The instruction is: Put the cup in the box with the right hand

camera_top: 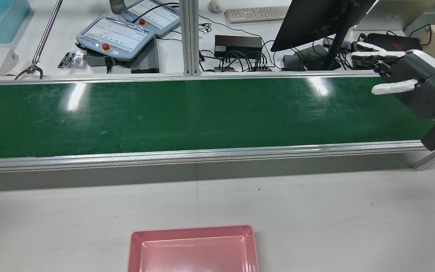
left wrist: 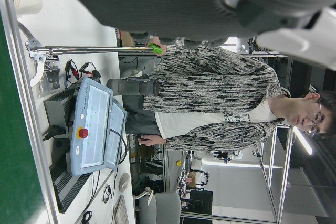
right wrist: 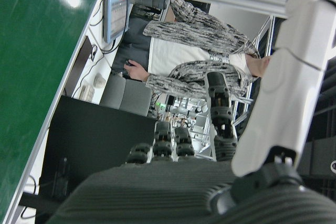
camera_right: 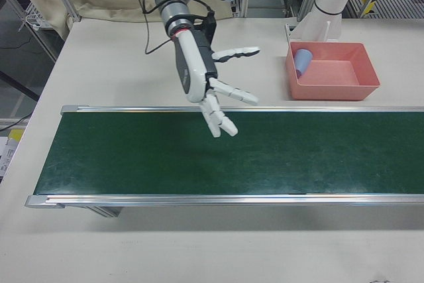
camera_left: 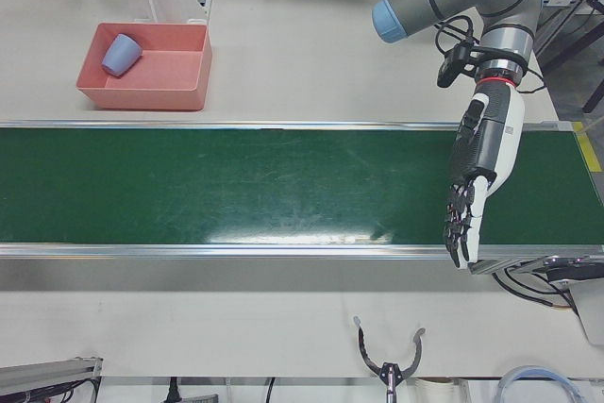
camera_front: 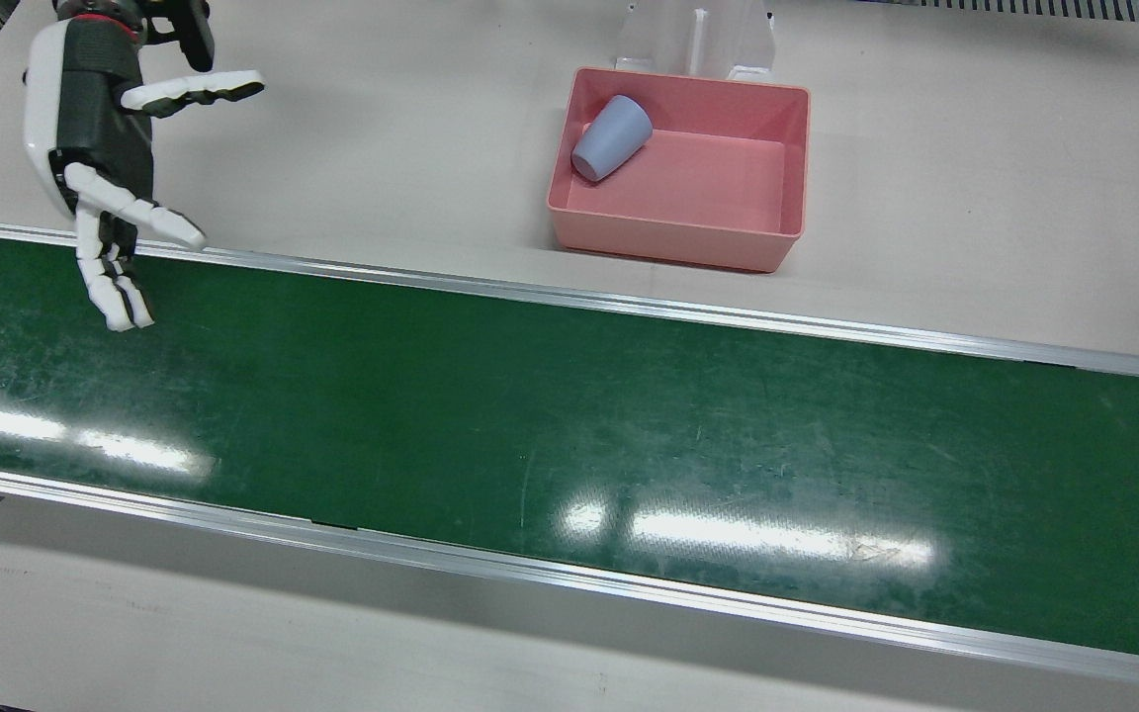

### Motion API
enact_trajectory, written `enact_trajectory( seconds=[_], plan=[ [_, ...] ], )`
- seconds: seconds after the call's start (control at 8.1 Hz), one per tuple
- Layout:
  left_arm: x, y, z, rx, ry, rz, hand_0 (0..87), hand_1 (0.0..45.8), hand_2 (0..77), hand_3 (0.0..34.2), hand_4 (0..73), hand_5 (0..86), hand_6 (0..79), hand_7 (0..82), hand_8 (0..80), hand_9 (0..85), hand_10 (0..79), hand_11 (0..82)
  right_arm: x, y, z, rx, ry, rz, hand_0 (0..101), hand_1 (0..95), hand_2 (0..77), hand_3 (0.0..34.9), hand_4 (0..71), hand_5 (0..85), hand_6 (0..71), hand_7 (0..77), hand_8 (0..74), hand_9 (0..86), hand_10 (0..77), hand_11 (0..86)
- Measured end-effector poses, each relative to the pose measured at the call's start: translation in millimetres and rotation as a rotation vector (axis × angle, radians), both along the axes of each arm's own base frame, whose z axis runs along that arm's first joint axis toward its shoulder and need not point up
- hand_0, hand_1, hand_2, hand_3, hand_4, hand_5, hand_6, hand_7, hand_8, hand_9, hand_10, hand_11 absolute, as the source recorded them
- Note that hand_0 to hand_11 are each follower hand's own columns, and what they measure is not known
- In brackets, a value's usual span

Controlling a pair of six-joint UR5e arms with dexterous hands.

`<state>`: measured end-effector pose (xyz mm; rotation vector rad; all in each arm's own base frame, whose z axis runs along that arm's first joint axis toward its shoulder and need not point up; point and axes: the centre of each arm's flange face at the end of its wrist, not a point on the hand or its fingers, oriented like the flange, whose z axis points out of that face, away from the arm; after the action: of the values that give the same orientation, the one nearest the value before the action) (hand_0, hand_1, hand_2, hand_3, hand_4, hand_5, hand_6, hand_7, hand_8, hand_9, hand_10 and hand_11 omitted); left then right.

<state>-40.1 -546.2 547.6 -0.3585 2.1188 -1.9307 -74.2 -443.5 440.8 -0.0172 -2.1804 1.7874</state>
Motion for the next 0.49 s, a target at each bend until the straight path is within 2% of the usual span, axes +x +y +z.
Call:
enact_trajectory(
  seconds=[0.12,0.25,0.37,0.49],
  plan=[
    [0.0,0.1,-0.1,0.000,0.000,0.000,0.0,0.5,1.1,0.0,1.1,0.5,0.0,0.5,0.0,0.0,0.0,0.0,35.2,-10.2,38.9,-0.022,-0.027,0.037,54,12.0,7.6,0.0,21.8,5.5,4.9,15.8,8.7,15.8,2.7,6.5],
    [0.0,0.1,-0.2,0.000,0.000,0.000,0.0,0.5,1.1,0.0,1.1,0.5,0.0,0.5,0.0,0.0,0.0,0.0,78.4,-9.0,82.8,-0.051,-0.047,0.087,59,16.4,1.1,0.0,22.9,6.5,4.9,16.4,11.5,18.0,4.9,9.3],
    [0.0,0.1,-0.2,0.000,0.000,0.000,0.0,0.5,1.1,0.0,1.1,0.5,0.0,0.5,0.0,0.0,0.0,0.0,122.2,2.2,121.3,-0.087,-0.050,0.151,58,13.1,1.1,0.0,21.8,6.5,4.9,16.4,8.7,17.5,4.9,9.3],
    [0.0,0.1,-0.5,0.000,0.000,0.000,0.0,0.5,1.1,0.0,1.1,0.5,0.5,0.5,0.0,0.0,0.0,0.0,150.8,13.3,151.0,-0.111,-0.050,0.200,55,10.9,5.5,0.0,25.6,6.5,4.9,19.6,10.4,19.6,4.9,9.3]
  ],
)
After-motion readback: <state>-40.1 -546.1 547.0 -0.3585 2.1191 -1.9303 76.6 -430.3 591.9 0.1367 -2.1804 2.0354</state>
